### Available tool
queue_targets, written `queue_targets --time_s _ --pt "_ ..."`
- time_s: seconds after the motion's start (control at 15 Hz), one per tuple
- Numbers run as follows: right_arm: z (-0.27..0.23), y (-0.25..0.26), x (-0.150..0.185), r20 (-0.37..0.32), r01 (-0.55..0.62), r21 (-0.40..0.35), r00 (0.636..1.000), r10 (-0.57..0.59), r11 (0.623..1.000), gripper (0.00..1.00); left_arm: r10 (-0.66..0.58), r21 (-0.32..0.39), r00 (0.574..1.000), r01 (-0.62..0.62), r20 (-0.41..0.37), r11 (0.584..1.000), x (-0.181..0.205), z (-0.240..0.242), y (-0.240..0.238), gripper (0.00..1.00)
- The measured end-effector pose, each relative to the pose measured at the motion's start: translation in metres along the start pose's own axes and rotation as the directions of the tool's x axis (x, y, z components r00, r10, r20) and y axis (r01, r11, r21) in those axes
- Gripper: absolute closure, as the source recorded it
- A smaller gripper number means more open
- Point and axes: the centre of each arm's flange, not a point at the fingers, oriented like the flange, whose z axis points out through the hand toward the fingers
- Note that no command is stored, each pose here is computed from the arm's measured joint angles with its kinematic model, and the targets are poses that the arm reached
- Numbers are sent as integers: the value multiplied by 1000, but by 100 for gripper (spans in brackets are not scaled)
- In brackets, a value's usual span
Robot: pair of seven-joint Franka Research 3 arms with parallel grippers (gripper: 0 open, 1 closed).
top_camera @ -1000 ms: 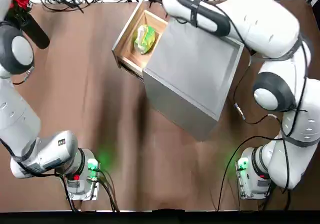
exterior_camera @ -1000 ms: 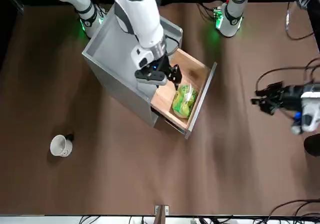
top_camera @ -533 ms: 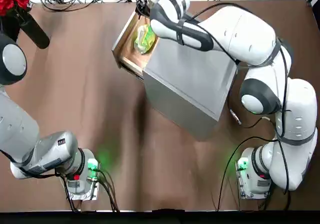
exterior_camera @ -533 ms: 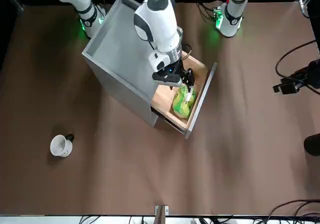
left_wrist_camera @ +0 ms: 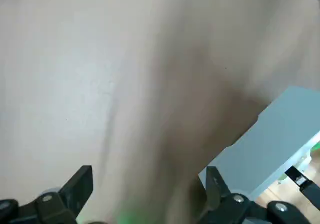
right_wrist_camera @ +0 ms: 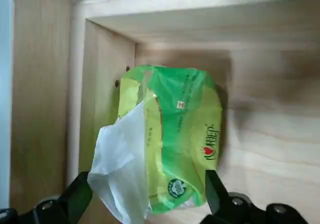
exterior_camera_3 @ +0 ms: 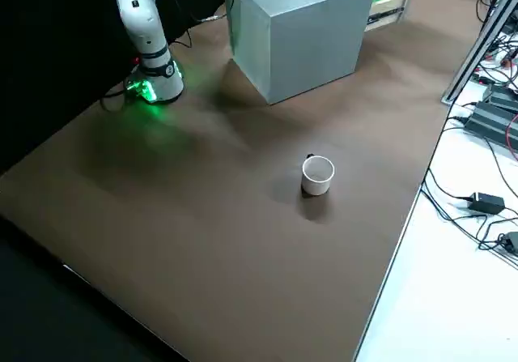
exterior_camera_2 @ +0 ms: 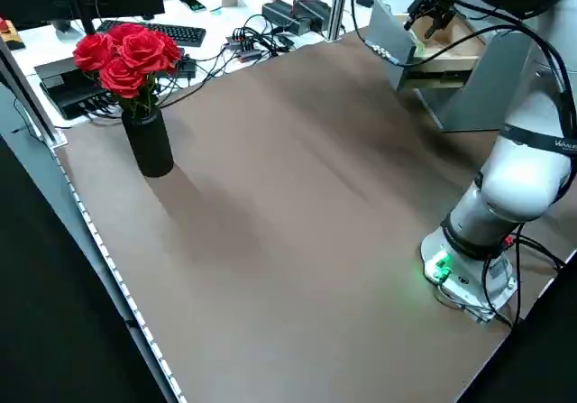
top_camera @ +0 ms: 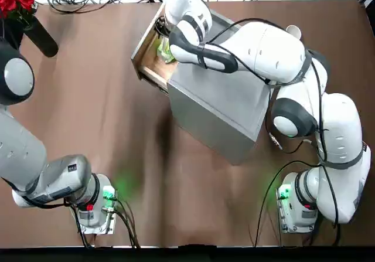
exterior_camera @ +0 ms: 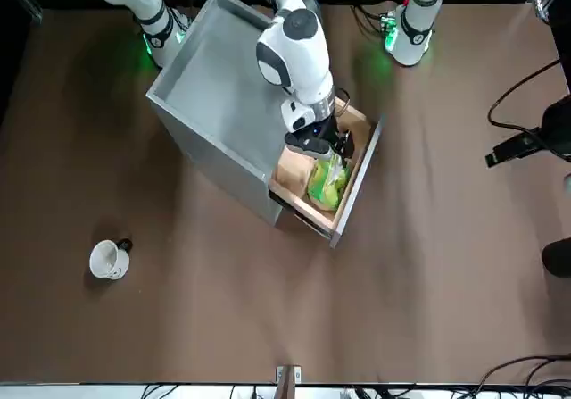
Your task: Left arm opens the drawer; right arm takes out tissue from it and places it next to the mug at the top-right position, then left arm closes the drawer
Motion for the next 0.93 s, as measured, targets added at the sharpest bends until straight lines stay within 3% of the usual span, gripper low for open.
queue_targets --time_s 0.2,0.27,0.6,0.67,0.8,0.93 --pt "15 1 -2 -2 -20 13 1000 20 1000 0 68 81 997 -67 -20 994 -9 2 28 0" --pt "25 3 -4 -2 -21 3 1000 21 1000 0 146 126 989 -141 -31 982 -17 -1 43 0" --pt "32 5 -5 -26 3 -13 1000 -3 1000 4 261 159 965 -252 -34 955 -19 -13 30 0" --pt "32 5 -6 -30 7 -13 1000 -7 1000 12 261 159 965 -253 -34 954 -18 -13 28 0" --pt "32 5 -8 -35 16 -14 999 -17 1000 16 263 159 964 -255 -33 954 -19 -13 29 0" --pt "32 4 -11 -36 21 -13 999 -21 1000 35 272 157 962 -264 -32 952 -21 -12 35 0"
